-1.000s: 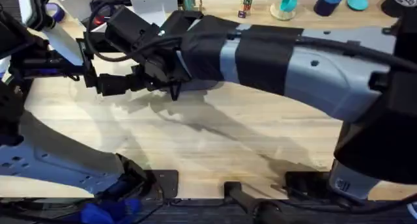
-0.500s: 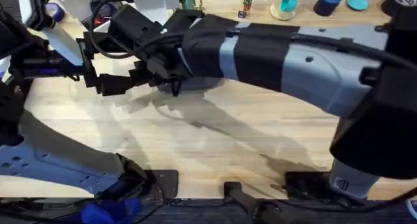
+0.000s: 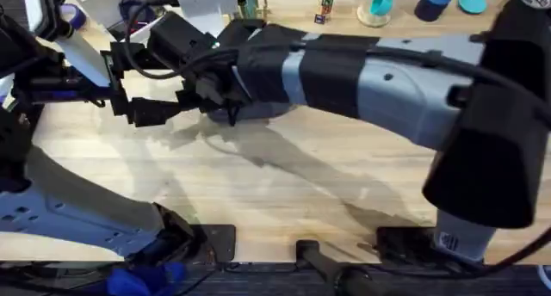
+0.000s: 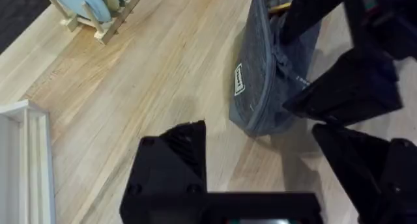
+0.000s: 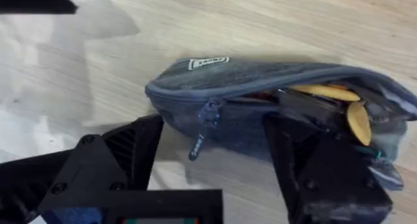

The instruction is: Unzip the bag, pick up the pens from the table one at a time and place them inside, then zip the bag closed.

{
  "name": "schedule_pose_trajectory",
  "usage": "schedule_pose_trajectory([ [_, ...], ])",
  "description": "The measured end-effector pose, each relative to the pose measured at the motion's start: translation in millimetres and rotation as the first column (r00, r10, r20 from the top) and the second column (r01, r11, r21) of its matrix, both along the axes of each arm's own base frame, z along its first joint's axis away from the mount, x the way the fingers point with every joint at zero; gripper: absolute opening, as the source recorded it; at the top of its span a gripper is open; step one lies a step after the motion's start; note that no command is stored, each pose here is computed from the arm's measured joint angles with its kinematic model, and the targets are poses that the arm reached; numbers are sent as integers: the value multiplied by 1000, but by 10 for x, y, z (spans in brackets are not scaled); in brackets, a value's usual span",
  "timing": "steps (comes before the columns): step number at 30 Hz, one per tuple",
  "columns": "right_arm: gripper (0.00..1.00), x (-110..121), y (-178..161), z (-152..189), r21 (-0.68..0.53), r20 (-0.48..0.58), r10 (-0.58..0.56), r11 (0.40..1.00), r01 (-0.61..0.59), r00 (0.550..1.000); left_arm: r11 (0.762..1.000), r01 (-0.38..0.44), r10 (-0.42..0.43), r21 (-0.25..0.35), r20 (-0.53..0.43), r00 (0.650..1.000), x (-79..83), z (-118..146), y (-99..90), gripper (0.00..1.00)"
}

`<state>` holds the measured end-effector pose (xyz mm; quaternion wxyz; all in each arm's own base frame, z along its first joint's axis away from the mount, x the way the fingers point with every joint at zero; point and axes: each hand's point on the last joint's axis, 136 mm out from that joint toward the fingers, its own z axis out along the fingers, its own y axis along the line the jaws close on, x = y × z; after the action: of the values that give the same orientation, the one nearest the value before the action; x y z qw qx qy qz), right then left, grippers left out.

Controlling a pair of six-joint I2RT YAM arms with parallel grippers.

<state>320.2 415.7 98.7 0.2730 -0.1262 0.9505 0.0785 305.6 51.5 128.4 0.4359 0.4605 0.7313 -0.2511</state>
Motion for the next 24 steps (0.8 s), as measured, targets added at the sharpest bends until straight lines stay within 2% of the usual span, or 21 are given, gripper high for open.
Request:
schedule_pose_trajectory([
  [6,900,27,-16,-29,-14,12,-9,1000,9,1000,1000,1,-1,0,1,1000,0,1,-1,993],
  [14,716,80,-57,-18,-21,26,-24,999,25,999,1000,1,-1,0,1,1000,-1,1,-2,994],
  [24,534,108,-74,-9,-25,37,-32,999,33,999,1000,1,-1,0,1,1000,0,1,-1,994],
])
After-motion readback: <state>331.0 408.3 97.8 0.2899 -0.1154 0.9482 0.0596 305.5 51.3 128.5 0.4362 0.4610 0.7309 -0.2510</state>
